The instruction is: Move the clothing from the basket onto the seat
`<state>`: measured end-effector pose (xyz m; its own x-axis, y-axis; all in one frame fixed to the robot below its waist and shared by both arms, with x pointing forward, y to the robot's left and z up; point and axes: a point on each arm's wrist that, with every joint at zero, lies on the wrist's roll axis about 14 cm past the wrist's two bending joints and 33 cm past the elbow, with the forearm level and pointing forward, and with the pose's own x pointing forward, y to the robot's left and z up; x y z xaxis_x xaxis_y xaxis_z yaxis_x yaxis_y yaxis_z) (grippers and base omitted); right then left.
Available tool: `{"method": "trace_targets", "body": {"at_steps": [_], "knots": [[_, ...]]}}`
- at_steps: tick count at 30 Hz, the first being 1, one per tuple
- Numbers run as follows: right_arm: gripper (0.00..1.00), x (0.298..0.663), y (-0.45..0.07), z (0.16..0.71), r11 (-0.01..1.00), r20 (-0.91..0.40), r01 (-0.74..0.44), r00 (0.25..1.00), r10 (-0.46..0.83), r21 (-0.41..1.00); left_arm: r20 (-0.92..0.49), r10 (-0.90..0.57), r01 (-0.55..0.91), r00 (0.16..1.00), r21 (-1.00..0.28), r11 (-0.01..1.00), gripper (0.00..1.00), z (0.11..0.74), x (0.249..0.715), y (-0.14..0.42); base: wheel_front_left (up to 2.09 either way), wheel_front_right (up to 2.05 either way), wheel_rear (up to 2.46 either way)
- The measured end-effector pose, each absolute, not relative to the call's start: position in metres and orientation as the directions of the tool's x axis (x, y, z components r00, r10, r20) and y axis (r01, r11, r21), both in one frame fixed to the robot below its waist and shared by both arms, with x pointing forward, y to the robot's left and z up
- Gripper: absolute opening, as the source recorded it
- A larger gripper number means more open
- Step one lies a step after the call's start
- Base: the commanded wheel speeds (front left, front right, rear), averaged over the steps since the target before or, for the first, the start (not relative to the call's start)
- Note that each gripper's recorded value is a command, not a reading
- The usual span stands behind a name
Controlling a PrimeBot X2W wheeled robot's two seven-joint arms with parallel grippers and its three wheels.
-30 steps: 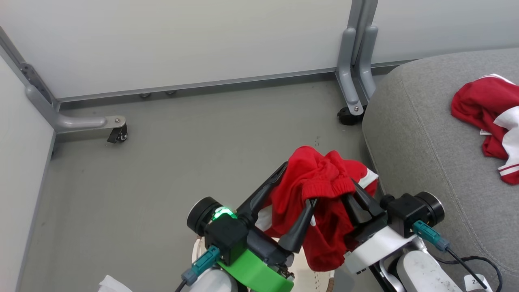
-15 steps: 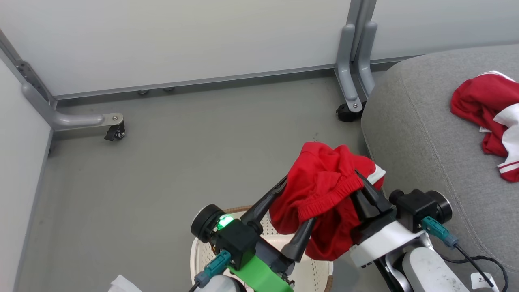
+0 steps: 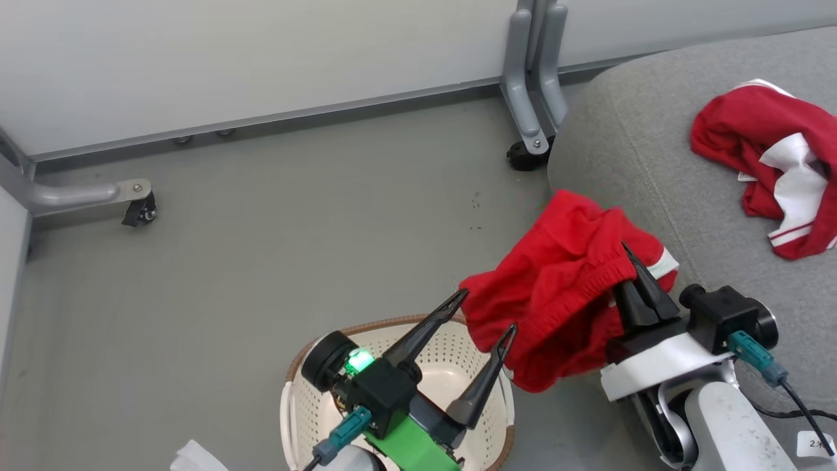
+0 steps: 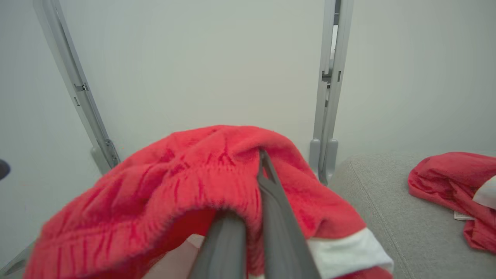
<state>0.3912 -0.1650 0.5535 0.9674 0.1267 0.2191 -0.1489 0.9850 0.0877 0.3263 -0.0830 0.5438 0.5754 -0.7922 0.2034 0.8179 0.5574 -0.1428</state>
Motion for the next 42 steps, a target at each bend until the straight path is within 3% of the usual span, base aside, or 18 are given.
{"method": "trace_targets", "body": {"at_steps": [15,28,35,42], "knots": [[0.00,0.336,-0.250,0.529,0.987,0.142,0.138,0.979,-0.149,0.084,0.151,-0.885,0.896,0.441,-0.119,0.427,1.00,0.521,0.320,-0.117,0.00,0.00,0.00],[0.00,0.288,-0.299,0.523,0.937,0.101,0.344,0.932,-0.349,0.063,0.117,-0.962,0.965,0.246,-0.124,0.232,1.00,0.497,0.301,-0.157,0.00,0.00,0.00],[0.00,0.300,-0.322,0.542,0.917,0.148,0.399,0.907,-0.395,0.002,0.101,-0.978,0.974,0.183,-0.156,0.166,1.00,0.476,0.305,-0.167,0.00,0.00,0.00],[0.00,0.356,-0.357,0.613,0.895,0.349,0.434,0.858,-0.376,-0.101,0.085,-0.986,0.978,0.144,-0.167,0.128,1.00,0.448,0.325,-0.167,0.00,0.00,0.00]]}}
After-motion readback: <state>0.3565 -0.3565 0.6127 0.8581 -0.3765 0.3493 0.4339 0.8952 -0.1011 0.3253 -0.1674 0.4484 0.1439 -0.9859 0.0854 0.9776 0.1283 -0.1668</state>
